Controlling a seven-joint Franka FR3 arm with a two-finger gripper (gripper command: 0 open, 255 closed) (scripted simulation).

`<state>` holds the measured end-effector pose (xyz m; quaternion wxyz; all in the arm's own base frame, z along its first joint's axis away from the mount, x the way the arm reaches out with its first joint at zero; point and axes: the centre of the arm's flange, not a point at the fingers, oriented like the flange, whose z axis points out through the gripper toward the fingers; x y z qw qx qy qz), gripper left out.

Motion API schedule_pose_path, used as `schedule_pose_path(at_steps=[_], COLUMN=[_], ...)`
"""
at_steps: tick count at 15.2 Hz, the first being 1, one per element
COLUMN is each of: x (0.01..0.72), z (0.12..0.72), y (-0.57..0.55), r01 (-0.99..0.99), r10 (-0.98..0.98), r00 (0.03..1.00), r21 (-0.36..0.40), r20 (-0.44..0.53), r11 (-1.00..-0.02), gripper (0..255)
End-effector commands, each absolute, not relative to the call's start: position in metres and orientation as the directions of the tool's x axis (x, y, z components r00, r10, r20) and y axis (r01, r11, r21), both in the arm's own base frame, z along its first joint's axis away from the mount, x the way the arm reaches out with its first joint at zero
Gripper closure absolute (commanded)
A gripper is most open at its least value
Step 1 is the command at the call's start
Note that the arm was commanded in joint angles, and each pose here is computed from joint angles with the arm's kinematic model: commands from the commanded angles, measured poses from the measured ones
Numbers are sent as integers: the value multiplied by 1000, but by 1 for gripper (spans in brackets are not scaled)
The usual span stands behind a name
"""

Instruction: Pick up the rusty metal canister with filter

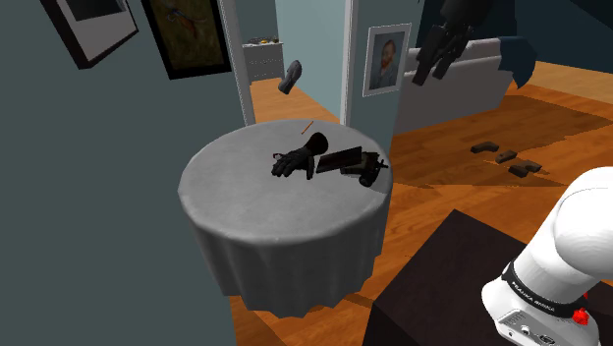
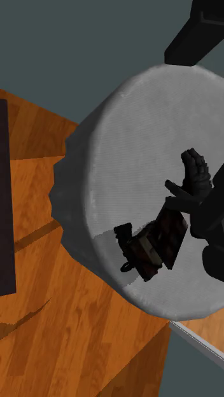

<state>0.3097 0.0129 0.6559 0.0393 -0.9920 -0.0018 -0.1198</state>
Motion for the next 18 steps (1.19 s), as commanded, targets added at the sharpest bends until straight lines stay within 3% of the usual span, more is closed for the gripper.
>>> schedule_pose_path(at_steps=[1, 18], x=[310, 422], z=[656, 473], y=[13, -81], r01=[13, 381], r10=[-6, 375], r00=[971, 923], r21=[-78, -63], r20=[238, 85], r11=[-997, -923], gripper=[0, 0])
